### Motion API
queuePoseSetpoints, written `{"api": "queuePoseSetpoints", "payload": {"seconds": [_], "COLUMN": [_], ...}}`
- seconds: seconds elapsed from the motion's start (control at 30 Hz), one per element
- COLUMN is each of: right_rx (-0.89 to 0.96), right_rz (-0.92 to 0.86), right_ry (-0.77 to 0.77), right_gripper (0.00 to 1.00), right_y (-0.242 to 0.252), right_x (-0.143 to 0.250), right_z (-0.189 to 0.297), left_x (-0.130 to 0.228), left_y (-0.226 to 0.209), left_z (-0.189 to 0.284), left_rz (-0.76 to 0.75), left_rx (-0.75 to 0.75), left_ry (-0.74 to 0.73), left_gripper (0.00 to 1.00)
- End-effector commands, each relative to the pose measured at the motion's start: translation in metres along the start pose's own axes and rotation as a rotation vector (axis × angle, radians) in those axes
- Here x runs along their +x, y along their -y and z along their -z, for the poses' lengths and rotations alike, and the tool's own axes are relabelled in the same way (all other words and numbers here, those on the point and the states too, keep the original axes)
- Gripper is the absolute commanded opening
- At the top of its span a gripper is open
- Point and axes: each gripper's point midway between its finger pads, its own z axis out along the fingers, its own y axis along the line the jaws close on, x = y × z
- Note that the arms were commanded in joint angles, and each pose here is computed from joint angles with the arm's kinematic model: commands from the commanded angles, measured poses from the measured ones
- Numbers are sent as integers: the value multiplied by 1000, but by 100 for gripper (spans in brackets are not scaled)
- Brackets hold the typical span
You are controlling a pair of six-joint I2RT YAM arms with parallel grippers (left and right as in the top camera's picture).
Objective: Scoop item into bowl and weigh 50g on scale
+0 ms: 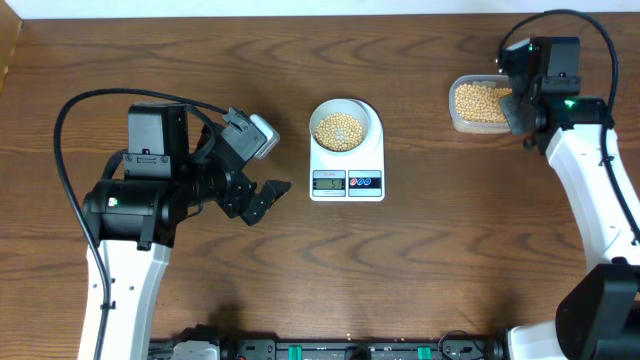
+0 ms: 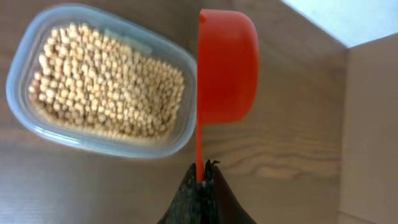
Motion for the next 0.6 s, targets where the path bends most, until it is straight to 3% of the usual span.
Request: {"api": "queuePoseSetpoints", "payload": {"seconds": [0.0, 0.07, 0.17, 0.57], "right_rx": [-354, -770, -1025, -990], "right_rz": [-6, 5, 33, 216], "right_ry": [199, 397, 527, 349], "right_gripper": [1, 1, 1, 1], "right_y": [-64, -124, -158, -258], "right_x": [-38, -66, -82, -67], "right_z": [22, 66, 101, 56], "left_x": [-11, -11, -11, -11], "left_y": [1, 1, 1, 1], "left_z": [8, 8, 8, 8], "left_rz": [-9, -9, -9, -9], "left_rx": [-3, -3, -3, -3], "left_ry": [35, 35, 35, 35], "left_gripper": [99, 99, 99, 99]}}
